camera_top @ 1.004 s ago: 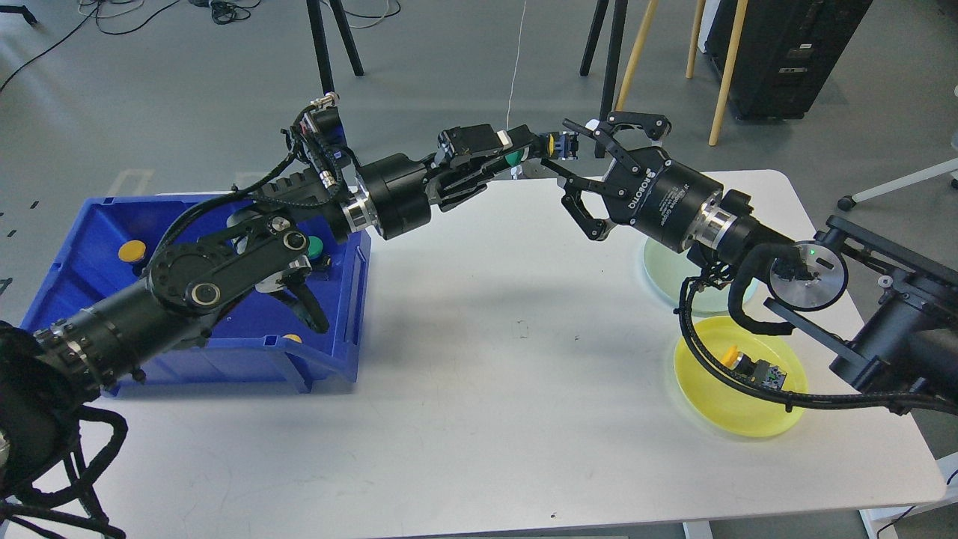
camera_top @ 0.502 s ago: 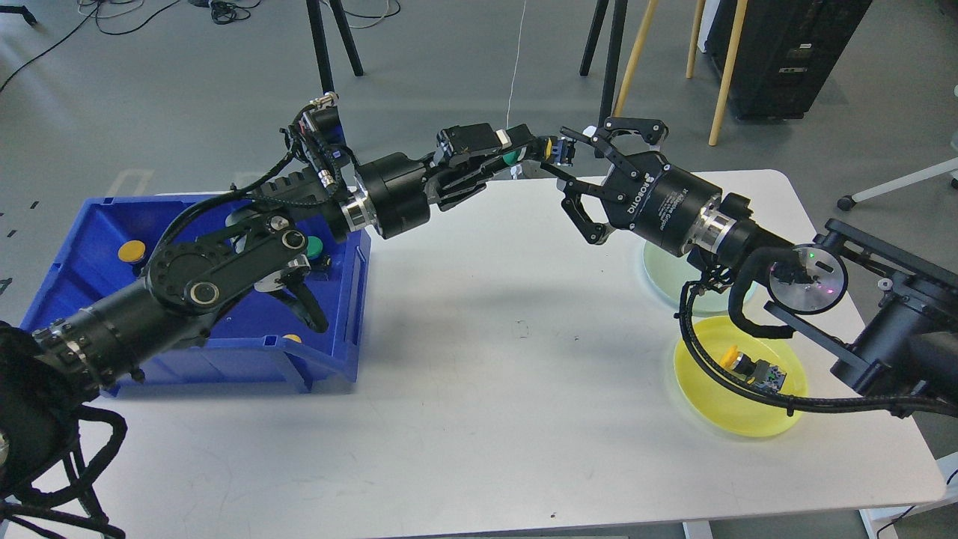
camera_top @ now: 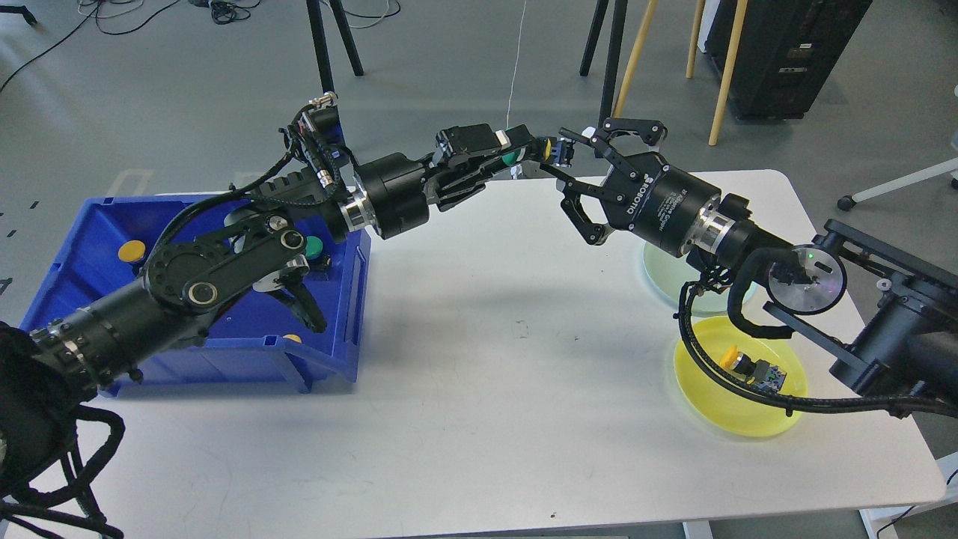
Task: Pass button and place on color plate
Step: 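Grip the green button with the right gripper and open the left gripper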
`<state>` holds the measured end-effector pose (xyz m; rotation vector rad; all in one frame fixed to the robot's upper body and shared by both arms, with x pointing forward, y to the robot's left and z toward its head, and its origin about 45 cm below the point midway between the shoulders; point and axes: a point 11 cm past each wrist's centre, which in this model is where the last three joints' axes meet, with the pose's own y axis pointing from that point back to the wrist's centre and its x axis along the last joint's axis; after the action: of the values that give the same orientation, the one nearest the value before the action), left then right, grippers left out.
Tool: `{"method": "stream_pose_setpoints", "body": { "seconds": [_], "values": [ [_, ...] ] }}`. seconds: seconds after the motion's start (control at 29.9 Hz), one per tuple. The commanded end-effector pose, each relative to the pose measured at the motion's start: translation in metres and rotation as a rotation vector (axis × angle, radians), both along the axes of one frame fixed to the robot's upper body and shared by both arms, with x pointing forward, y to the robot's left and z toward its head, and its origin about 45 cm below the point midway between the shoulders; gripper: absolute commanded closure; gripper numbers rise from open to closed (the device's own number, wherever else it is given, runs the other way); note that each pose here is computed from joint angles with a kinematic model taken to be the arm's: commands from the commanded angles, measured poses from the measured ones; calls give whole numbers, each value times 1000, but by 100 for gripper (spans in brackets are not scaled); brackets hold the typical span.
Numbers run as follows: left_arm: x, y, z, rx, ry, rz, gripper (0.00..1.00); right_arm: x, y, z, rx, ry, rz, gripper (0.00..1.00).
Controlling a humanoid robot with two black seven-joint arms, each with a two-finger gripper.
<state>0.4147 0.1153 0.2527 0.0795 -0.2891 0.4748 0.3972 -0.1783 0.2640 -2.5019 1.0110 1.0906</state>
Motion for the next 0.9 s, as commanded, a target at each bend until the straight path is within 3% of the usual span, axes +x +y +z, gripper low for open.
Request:
{"method": "stream_pose_setpoints", "body": {
  "seconds": [0.0, 0.64, 0.7, 0.87],
  "values": [
    [0, 0, -1, 2, 1, -1, 92, 0, 0, 1, 1, -1, -2, 71],
    [0, 0, -1, 2, 3, 0, 92, 1, 0, 2, 2, -3, -2, 38],
    [0, 0, -1, 2, 1, -1, 92, 1, 0, 2, 2, -3, -2, 30],
    [-1, 0, -1, 1, 2, -3, 91, 1, -1, 0, -1, 0, -5, 22]
  ]
}}
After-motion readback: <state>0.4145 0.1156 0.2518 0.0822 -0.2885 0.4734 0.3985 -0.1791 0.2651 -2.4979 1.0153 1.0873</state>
